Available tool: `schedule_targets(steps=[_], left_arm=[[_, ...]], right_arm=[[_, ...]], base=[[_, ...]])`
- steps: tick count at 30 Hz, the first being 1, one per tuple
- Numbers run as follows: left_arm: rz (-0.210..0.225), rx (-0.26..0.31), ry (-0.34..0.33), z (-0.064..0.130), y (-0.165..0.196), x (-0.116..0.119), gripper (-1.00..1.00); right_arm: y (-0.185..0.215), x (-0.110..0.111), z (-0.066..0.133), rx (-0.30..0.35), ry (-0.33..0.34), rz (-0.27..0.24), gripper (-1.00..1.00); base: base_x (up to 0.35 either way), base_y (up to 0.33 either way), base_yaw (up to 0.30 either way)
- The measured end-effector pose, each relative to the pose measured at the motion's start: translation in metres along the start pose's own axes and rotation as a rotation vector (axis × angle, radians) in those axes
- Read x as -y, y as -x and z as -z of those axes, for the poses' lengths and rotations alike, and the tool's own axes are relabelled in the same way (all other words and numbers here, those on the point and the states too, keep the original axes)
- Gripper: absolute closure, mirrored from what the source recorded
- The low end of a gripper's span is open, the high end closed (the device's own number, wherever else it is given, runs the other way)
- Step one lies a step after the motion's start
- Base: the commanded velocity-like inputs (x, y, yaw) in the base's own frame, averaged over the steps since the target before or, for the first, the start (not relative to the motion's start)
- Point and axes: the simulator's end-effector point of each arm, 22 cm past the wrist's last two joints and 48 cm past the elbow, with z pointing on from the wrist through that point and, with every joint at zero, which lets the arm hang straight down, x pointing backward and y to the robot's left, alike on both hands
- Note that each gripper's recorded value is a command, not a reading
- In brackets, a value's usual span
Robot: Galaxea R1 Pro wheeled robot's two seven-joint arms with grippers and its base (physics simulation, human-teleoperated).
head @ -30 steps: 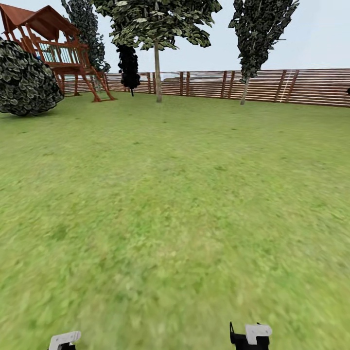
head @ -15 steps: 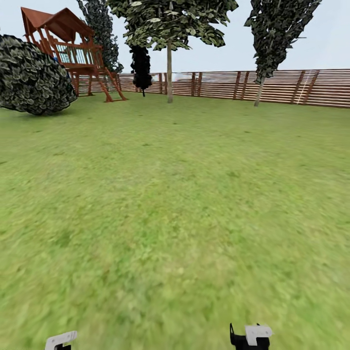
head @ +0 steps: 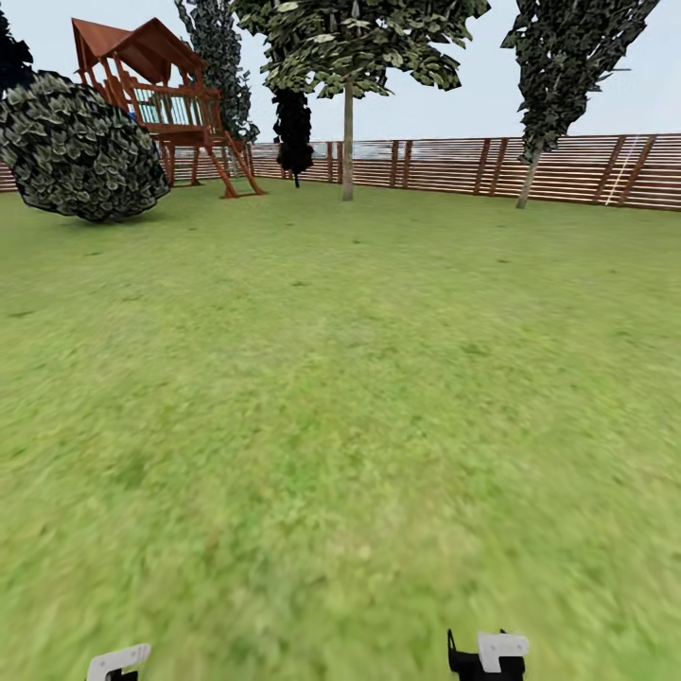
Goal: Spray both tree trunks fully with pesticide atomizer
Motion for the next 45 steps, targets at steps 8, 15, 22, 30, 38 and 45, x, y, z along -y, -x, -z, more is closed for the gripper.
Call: schedule_targets(steps=[8, 15, 22, 30, 38, 45], left_arm=[[0.000, 0.001, -0.001, -0.0002, 0.0005, 0.0001, 1.00], [0.000, 0.000, -0.001, 0.0000, 0.0000, 0.0001, 1.00], [-0.001, 0.000, -0.001, -0.0001, 0.0002, 0.0001, 1.00], [-0.002, 0.000, -0.002, -0.0001, 0.0003, 0.0003, 1.00], [-0.001, 0.000, 0.001, 0.0000, 0.0001, -0.0004, 1.00], [-0.001, 0.000, 0.002, 0.0000, 0.0000, -0.0005, 1.00]], right_arm=[[-0.0003, 0.0014, 0.0000, -0.002, -0.006, -0.003, -1.00], [-0.0012, 0.0013, 0.0002, -0.005, -0.006, -0.002, -1.00], [-0.0017, 0.0012, 0.0005, -0.005, -0.006, -0.002, -1.00], [-0.0061, 0.0011, 0.0029, -0.012, -0.005, -0.001, -1.00], [-0.0062, 0.0011, 0.0030, -0.012, -0.005, -0.001, -1.00], [-0.0061, 0.0010, 0.0030, -0.012, -0.005, -0.001, -1.00]], base=[[0.338, 0.000, 0.000], [0.339, 0.000, 0.000], [0.339, 0.000, 0.000], [0.339, 0.000, 0.000], [0.339, 0.000, 0.000], [0.339, 0.000, 0.000]])
